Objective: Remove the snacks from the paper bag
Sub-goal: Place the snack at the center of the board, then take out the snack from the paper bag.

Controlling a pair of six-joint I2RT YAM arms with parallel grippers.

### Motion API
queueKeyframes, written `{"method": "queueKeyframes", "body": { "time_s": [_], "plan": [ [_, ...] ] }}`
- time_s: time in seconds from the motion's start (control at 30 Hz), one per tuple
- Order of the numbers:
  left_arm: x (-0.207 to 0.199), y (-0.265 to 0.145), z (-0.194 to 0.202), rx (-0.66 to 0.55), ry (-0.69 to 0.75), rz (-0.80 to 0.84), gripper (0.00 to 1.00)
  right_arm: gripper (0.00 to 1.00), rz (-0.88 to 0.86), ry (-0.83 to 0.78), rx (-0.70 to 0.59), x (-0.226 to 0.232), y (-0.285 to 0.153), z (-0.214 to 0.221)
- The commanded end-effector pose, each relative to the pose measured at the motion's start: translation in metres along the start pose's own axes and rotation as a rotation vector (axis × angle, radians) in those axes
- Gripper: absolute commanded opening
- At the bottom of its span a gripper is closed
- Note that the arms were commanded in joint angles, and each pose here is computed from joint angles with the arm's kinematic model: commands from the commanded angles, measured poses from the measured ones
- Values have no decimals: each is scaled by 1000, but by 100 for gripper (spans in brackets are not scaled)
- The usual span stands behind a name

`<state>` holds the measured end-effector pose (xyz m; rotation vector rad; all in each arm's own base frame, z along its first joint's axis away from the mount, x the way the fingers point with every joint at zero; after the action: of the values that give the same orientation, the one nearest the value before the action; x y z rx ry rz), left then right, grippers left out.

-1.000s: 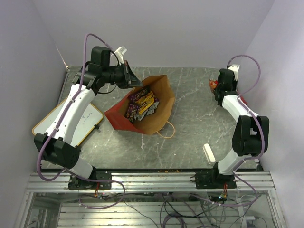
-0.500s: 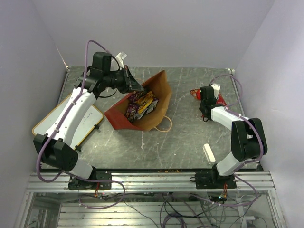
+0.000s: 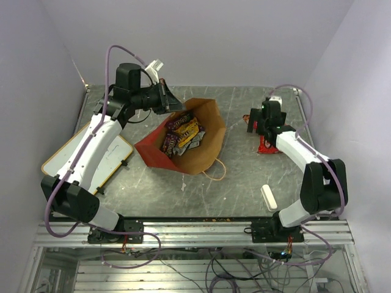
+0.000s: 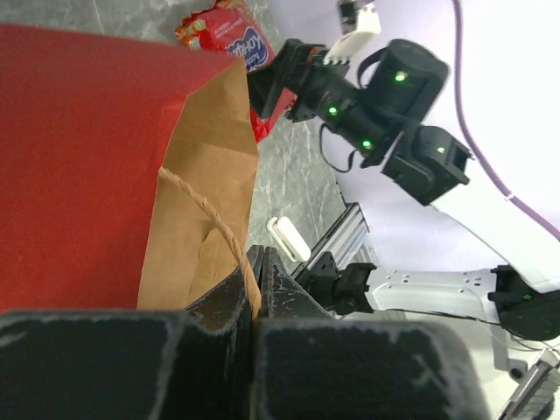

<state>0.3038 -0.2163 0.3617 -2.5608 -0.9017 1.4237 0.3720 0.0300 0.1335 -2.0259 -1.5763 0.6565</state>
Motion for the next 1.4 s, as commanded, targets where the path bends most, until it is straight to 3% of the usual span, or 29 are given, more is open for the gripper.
{"method": "queueKeyframes", "body": {
  "time_s": [0.0, 0.23, 0.37, 0.53, 0.7, 0.93, 1.2, 1.37],
  "plan": [
    [-26, -8, -14, -49, 167, 90, 7, 94, -213, -86, -168, 21, -45, -57],
    [-36, -5, 0, -58, 207, 162, 7, 94, -687, -355, -623, 85, -142, -107],
    [-35, 3, 15, -45, 168, 165, 7, 92, -965, -662, -844, 120, -192, -75],
    [-36, 5, 18, -47, 171, 159, 7, 86, -1077, -853, -954, 148, -225, -40],
    [-36, 8, 19, -29, 186, 151, 7, 69, -1109, -1259, -930, 167, -209, 8],
    [-39, 6, 19, -26, 218, 149, 7, 66, -1017, -1650, -851, 192, -157, 19],
    [-44, 4, 20, -27, 248, 155, 7, 58, -907, -1735, -850, 228, -114, 8],
    [-44, 5, 19, -23, 256, 147, 7, 57, -897, -1791, -774, 242, -86, 20]
  ]
}}
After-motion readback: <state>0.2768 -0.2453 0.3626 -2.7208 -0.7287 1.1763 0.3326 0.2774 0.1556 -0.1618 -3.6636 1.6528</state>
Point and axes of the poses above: each gripper's point midway between its finger pads, its own y axis out along the fingers, its own x axis along the line the jaws close on, z = x × y, the point moved 5 cm from there along -y, back along the fingers
